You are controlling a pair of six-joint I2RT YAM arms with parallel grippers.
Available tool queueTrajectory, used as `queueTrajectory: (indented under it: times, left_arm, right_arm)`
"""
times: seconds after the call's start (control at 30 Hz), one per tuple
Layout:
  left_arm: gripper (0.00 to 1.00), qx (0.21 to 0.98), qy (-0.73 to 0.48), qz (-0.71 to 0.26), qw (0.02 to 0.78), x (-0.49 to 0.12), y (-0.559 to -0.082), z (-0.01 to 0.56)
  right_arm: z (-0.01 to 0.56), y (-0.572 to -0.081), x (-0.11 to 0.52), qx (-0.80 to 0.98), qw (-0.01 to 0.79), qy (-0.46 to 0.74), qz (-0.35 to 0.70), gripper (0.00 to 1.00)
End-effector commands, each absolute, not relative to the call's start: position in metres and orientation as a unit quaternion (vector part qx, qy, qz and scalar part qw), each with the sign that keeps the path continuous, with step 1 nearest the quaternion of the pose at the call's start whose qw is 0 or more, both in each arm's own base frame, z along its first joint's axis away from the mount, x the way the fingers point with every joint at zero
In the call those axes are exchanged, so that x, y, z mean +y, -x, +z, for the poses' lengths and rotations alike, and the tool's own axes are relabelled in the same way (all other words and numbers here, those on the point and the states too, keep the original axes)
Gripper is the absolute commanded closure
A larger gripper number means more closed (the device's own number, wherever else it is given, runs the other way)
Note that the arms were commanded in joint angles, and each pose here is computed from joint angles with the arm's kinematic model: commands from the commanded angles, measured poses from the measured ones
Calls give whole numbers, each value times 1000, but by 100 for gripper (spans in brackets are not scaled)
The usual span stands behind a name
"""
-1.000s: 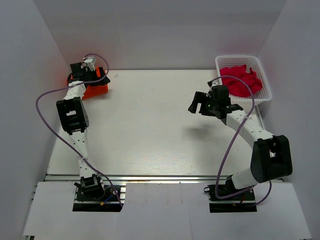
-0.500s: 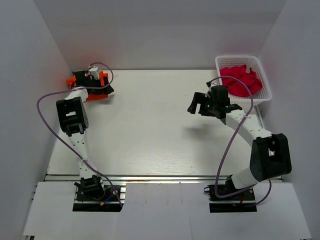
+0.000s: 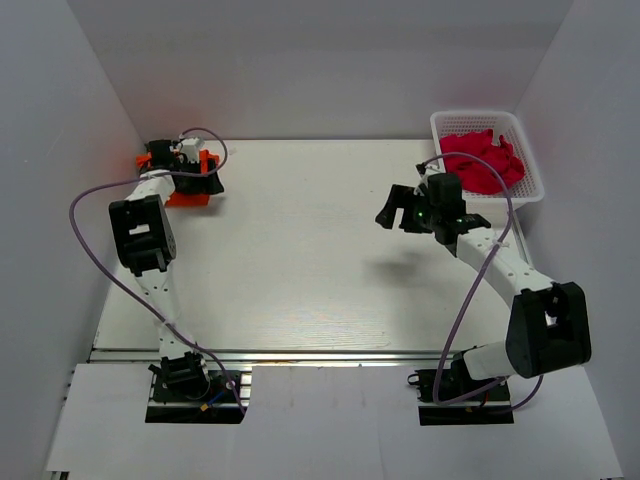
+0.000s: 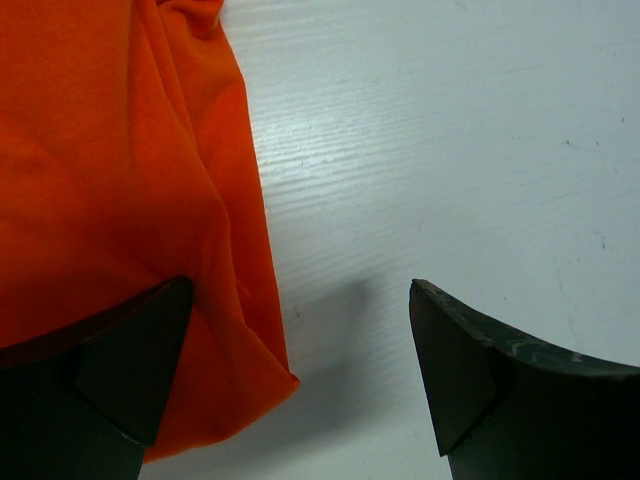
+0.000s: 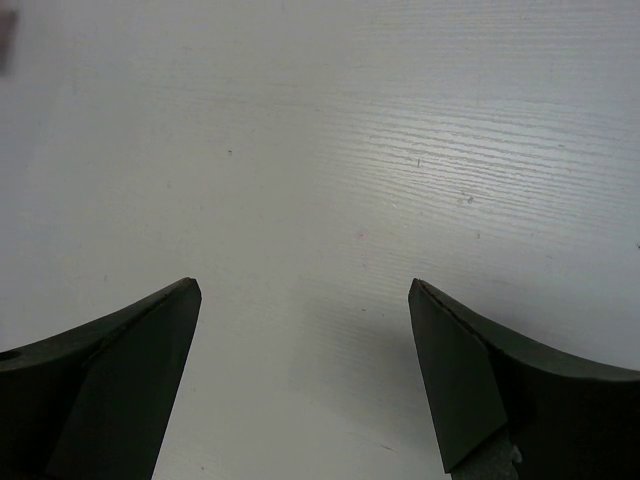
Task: Fold and stack the t-shirts
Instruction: Put the neatly folded tshirt into the corner of the board with the left arm
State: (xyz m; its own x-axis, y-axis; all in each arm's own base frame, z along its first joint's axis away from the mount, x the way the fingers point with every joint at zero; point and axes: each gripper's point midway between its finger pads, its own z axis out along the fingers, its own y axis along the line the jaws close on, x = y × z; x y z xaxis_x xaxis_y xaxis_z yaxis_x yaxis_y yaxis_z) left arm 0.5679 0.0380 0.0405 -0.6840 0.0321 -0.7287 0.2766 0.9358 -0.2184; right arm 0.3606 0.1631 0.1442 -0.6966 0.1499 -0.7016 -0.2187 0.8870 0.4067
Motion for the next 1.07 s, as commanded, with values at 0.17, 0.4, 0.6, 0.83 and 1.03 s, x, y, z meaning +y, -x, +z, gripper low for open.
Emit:
queueTrajectory:
  times: [0.17,0.4,0.6,0.83,1.03]
  left_arm:
    - [0,879,-61,-125,457,27,-549,185]
    - [0,849,-47,-111,515,-57,-472,242]
    - [0,854,-40,-149,497,-119,-383,211]
    - [0,859,-67,-186,472,-144,-320,184]
    - [0,837,-81,-203,502,-152,-307,204]
  right_arm:
    - [194,-368,166,838,475,29,266,10]
    - [182,-351,168,832,473,16,290,10]
    - [169,-326,166,828,469,21,306,10]
    - [164,-296,156,817,490,31,304,10]
    - [163,-289,150,812,503,38,293,10]
